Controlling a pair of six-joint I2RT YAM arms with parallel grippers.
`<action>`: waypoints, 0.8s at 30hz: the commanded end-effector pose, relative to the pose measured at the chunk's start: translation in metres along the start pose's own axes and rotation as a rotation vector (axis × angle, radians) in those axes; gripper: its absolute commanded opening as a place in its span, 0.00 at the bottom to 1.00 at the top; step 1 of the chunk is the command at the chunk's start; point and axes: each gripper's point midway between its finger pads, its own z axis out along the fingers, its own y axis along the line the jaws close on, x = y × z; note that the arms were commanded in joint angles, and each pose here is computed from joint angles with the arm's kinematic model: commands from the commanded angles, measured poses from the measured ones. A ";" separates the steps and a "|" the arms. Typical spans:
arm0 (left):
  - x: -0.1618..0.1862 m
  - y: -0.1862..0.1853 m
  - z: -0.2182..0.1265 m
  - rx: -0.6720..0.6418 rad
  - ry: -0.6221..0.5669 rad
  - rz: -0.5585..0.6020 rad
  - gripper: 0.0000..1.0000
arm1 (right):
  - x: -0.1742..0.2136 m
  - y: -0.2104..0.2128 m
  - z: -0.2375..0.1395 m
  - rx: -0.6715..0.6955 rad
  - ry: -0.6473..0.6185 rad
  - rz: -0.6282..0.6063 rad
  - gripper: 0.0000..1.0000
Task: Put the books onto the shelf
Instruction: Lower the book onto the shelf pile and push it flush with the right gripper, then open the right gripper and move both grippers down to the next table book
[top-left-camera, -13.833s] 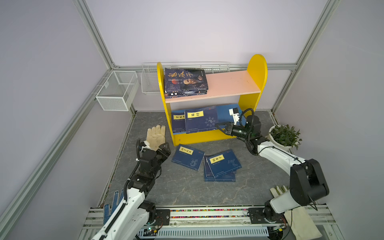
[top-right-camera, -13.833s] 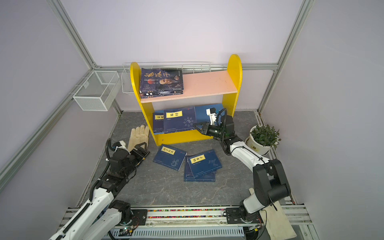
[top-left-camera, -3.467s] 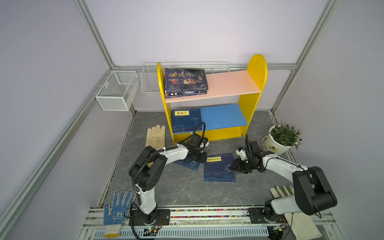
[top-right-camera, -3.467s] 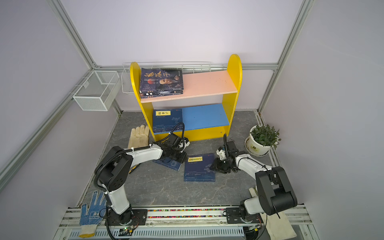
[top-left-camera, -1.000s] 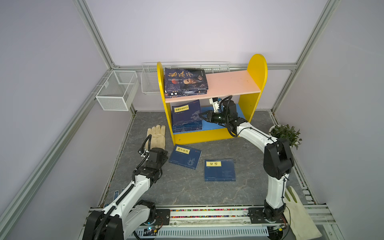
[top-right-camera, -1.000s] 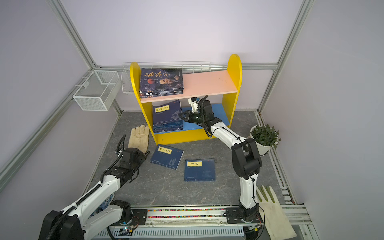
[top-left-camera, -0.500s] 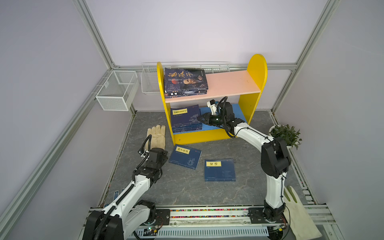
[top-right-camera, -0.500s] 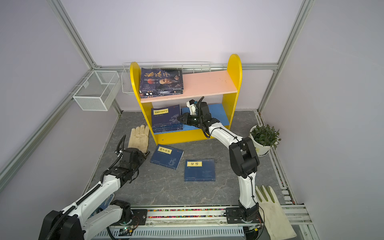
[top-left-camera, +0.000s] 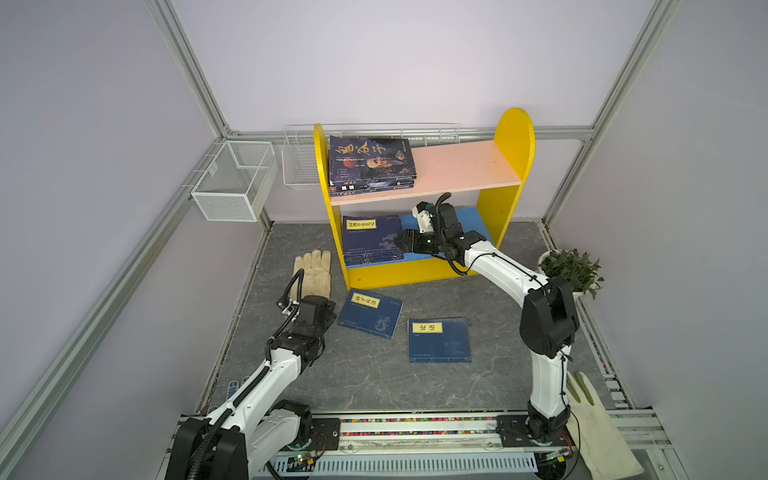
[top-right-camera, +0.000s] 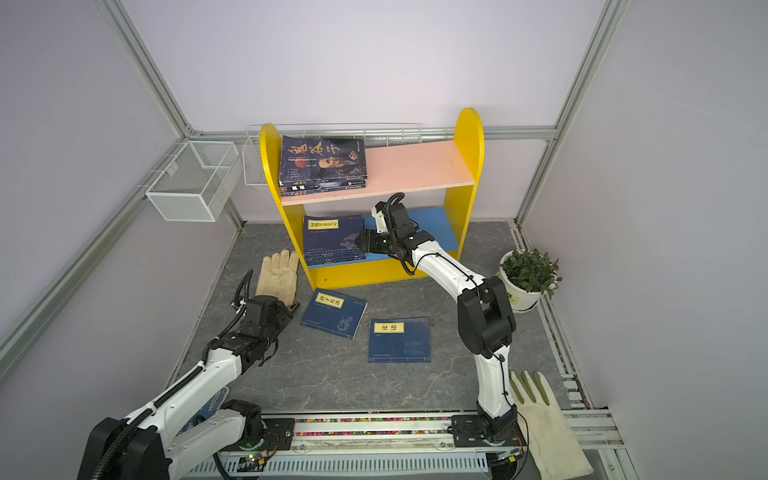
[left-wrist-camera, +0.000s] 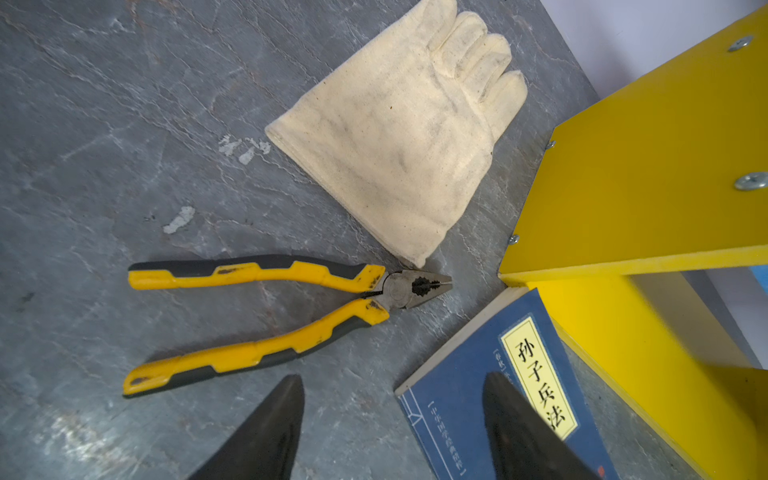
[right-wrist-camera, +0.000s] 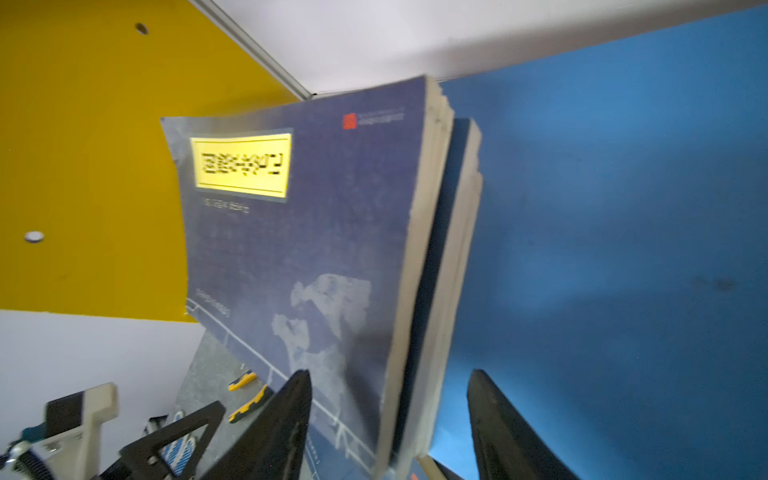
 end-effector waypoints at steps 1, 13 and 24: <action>-0.009 -0.020 -0.001 0.068 -0.014 0.038 0.69 | -0.021 0.004 -0.038 0.076 -0.099 -0.089 0.64; 0.067 -0.133 0.009 0.390 0.182 0.581 0.70 | 0.130 -0.051 -0.135 0.219 0.160 -0.037 0.70; 0.212 -0.156 -0.004 0.524 0.530 1.228 0.70 | 0.314 -0.102 -0.179 0.224 0.660 0.358 0.72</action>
